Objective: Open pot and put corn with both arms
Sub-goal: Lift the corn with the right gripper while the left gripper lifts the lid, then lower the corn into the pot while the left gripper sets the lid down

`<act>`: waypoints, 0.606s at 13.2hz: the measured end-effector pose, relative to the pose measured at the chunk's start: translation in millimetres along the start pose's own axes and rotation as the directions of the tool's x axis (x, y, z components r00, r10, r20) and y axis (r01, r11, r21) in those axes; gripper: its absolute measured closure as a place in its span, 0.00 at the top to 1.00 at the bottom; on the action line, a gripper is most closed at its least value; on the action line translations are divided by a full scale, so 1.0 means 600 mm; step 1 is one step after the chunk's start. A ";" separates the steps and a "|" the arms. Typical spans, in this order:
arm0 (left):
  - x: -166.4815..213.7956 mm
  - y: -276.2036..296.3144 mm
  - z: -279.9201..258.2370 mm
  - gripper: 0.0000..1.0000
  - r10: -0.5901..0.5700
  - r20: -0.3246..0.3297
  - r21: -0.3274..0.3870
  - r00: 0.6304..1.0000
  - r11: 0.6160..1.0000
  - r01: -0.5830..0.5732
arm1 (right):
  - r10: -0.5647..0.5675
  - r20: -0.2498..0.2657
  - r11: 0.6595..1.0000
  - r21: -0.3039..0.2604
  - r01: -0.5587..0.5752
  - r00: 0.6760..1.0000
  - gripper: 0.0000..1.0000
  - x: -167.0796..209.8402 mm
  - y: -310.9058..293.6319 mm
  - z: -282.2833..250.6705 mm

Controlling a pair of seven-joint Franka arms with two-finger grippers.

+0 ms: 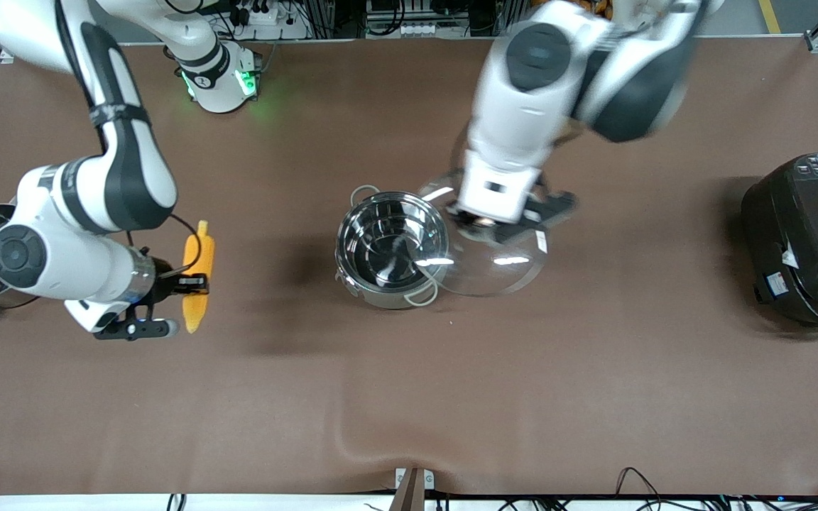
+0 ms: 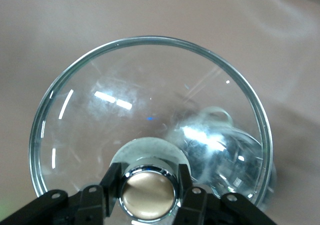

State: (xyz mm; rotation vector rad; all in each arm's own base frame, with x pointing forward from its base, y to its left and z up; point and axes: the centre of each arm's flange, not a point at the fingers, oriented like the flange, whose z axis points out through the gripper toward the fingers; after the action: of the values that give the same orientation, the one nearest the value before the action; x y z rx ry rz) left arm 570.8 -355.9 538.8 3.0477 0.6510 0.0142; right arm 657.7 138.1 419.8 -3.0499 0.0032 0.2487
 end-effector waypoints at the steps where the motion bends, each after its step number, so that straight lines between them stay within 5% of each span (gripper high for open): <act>1: 0.045 -0.052 0.001 0.51 0.038 0.013 0.014 0.999 0.999 -0.038 | 0.015 0.001 1.000 -0.003 -0.015 1.000 0.33 -0.011 -0.043 -0.023; 5: 0.158 -0.250 0.068 0.51 0.145 0.111 0.064 0.983 0.986 -0.153 | 0.105 -0.023 0.994 -0.017 -0.105 0.994 0.33 -0.079 -0.240 -0.051; 8: 0.193 -0.353 0.178 0.51 0.152 0.125 0.059 0.980 0.985 -0.160 | 0.181 -0.033 0.983 -0.024 -0.182 0.983 0.33 -0.127 -0.346 -0.029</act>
State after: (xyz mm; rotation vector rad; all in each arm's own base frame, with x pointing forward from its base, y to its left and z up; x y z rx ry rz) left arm 591.7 -117.6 427.1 3.1261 0.4123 -0.1915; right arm 587.4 343.0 466.2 -3.0820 0.2830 0.2155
